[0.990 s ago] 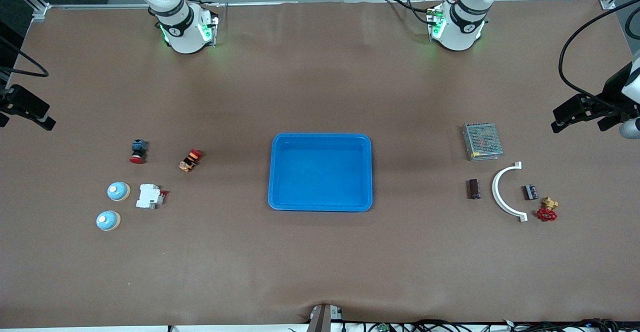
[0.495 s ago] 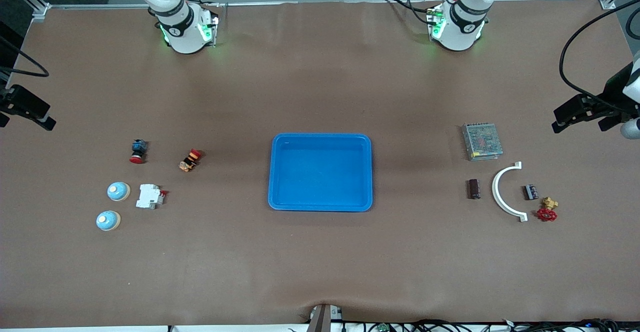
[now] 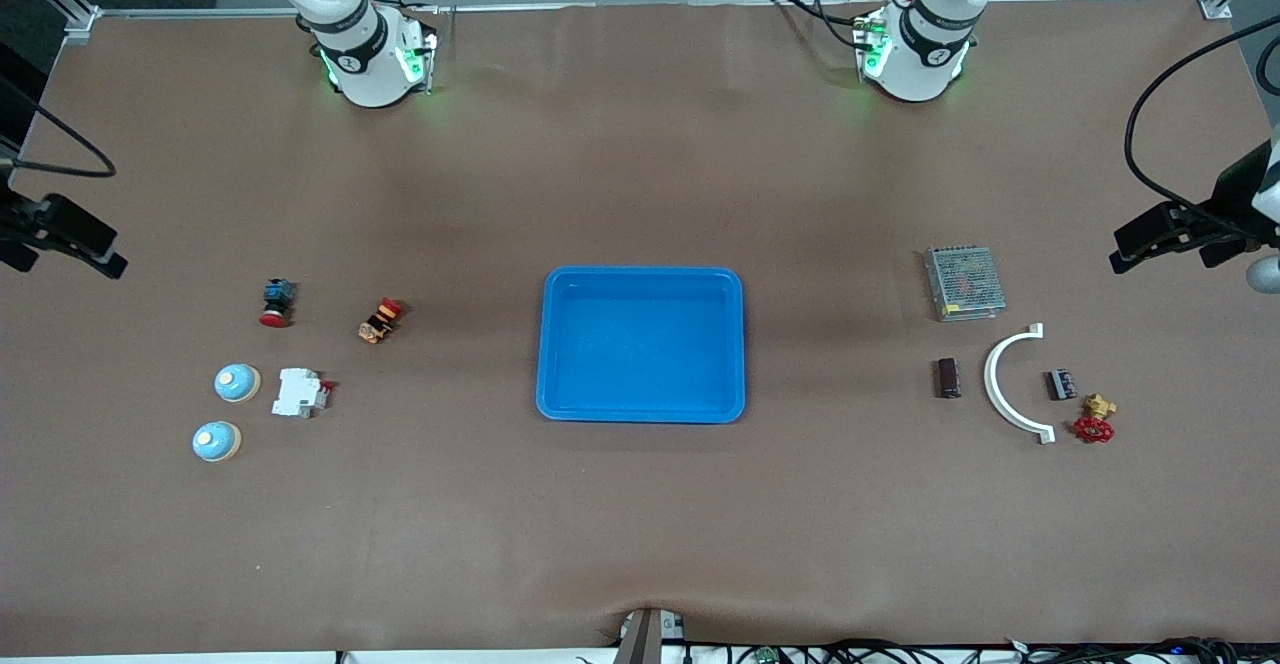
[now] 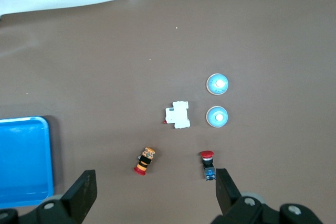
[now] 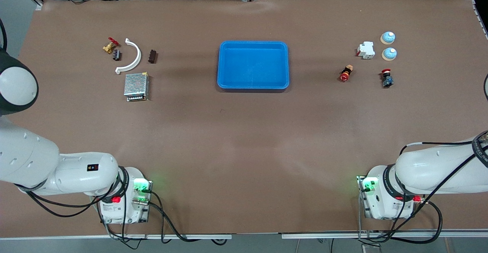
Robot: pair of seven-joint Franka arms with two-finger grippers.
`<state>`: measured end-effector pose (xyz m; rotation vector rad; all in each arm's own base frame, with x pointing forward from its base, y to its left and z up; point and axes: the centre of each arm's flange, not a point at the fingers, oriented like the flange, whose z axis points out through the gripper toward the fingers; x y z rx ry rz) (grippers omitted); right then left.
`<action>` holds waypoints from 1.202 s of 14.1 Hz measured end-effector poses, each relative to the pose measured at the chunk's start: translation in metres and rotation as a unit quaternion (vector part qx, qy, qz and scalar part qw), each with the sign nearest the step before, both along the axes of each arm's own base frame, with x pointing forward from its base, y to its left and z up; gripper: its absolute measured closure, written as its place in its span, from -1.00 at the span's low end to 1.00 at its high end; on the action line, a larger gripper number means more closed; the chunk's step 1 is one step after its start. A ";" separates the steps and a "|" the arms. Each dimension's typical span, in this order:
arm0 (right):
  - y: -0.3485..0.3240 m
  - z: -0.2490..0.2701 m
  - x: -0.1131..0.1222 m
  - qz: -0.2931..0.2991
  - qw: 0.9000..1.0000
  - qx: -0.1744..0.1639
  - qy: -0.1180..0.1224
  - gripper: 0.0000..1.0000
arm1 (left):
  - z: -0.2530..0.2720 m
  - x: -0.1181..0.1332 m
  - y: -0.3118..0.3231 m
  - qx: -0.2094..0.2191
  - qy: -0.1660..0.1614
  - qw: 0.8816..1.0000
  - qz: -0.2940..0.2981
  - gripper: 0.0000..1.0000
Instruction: Place electrolytic capacitor and blue bell in tray
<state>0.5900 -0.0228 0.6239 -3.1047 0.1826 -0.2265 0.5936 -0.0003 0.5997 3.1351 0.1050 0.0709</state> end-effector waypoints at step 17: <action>-0.116 -0.322 0.026 0.001 0.997 -0.001 0.072 -1.00 | -0.170 0.021 0.005 -0.006 0.081 0.997 0.003 -1.00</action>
